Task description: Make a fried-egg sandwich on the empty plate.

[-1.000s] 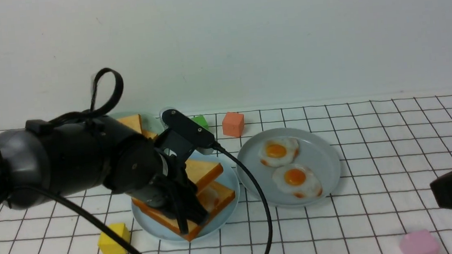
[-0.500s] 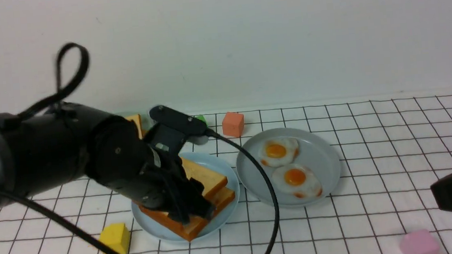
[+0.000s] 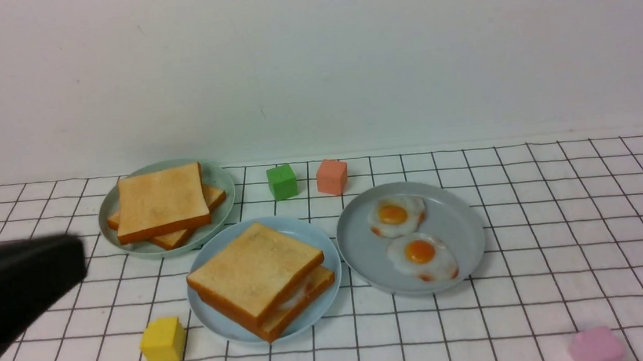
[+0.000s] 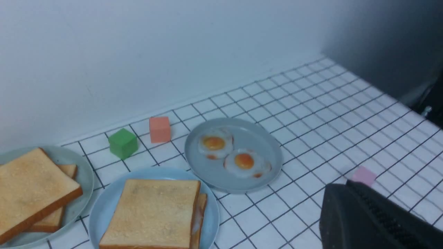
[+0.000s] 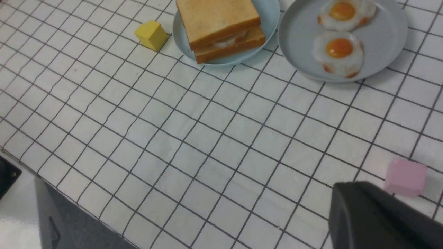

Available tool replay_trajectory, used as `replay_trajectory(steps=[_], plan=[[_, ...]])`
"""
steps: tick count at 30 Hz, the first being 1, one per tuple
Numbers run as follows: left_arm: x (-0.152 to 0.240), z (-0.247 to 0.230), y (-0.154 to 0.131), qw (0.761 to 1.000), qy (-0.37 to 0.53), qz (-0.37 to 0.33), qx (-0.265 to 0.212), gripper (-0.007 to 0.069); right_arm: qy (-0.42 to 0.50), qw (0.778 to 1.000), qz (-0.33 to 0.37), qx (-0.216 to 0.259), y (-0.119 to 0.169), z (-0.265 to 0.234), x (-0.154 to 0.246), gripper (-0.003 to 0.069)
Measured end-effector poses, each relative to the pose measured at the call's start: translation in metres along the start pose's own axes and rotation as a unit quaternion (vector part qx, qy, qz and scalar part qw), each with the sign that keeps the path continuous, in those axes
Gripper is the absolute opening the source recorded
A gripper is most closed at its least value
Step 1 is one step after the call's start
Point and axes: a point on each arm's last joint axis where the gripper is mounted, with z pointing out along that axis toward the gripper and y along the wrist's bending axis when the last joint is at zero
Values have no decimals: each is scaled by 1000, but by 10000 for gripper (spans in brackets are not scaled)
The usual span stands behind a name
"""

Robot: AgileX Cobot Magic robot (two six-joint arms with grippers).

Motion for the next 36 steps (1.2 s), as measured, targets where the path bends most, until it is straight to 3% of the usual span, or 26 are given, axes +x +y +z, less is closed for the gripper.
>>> replay_trajectory(steps=[6, 12, 17, 30, 33, 36], plan=[[90, -35, 11, 989, -141, -47, 6, -13, -62, 998, 30, 15, -7, -17, 48, 0], [134, -18, 19, 992, -101, -74, -2, -13, -151, 988, 39, 11, -12, -13, 66, 3], [145, -9, 21, 995, -59, -77, -10, -13, -187, 982, 37, 14, -16, -2, 67, 5], [153, -5, 20, 997, -9, -79, -11, -13, -163, 986, 38, 24, -20, 14, 76, 14], [153, -5, 20, 997, -9, -79, -11, -13, -181, 981, 46, 51, -23, 12, 77, 9], [153, -5, 20, 997, -8, -79, -11, -13, -210, 969, 62, 119, -32, 22, 84, -11]])
